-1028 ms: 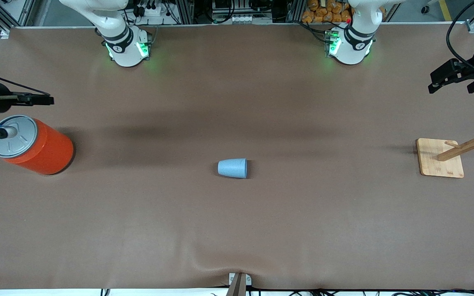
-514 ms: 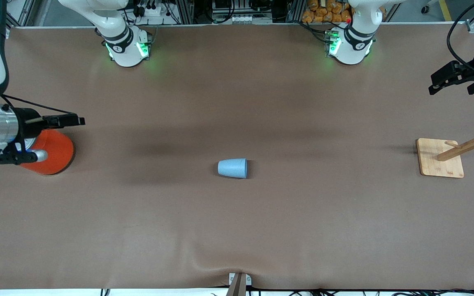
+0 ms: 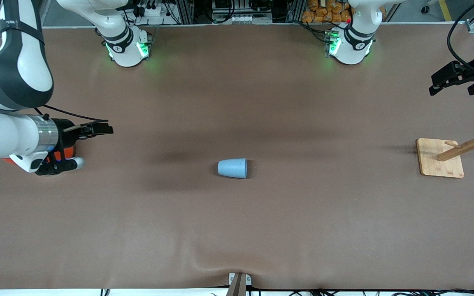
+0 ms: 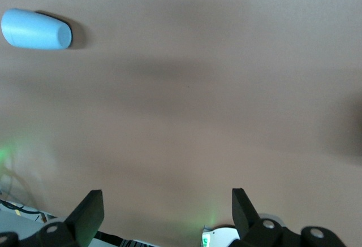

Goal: Flip cup

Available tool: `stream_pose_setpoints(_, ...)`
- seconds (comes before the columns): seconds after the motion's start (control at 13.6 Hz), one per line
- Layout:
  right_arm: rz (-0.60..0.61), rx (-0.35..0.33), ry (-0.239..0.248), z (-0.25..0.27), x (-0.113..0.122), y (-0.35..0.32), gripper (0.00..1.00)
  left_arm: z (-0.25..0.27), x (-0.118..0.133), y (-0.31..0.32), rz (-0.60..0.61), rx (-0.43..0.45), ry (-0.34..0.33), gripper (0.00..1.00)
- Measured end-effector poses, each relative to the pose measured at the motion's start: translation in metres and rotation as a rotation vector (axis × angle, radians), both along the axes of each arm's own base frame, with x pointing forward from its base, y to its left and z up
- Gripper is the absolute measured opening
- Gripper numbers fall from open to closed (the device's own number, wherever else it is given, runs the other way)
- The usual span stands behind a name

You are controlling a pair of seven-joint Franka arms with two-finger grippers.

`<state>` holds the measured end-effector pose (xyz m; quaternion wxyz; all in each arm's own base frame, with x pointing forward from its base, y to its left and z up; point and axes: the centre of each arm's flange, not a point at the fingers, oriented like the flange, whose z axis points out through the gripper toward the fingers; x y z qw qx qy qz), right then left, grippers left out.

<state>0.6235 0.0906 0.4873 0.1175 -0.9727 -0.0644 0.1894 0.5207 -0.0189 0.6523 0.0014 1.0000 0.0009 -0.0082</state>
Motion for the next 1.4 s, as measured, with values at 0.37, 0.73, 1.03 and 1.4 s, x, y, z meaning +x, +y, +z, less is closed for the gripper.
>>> stream_pose_setpoints(0.37,-0.002,0.0,-0.006,-0.001,0.001,0.0,1.0,0.0,0.0,0.0,0.0,0.0,-0.001,1.0)
stream_pose_setpoints(0.73,-0.002,0.001,-0.025,-0.013,0.009,0.007,1.0,0.002,0.0,0.0,0.0,0.0,-0.005,1.0)
stream_pose_setpoints(1.03,0.006,0.003,-0.057,-0.018,0.015,0.018,1.0,0.004,-0.001,0.0,0.0,0.001,-0.006,1.0)
stream_pose_setpoints(1.4,-0.006,0.011,-0.14,-0.013,0.025,0.024,0.8,0.004,-0.005,-0.001,0.0,0.003,-0.004,1.0)
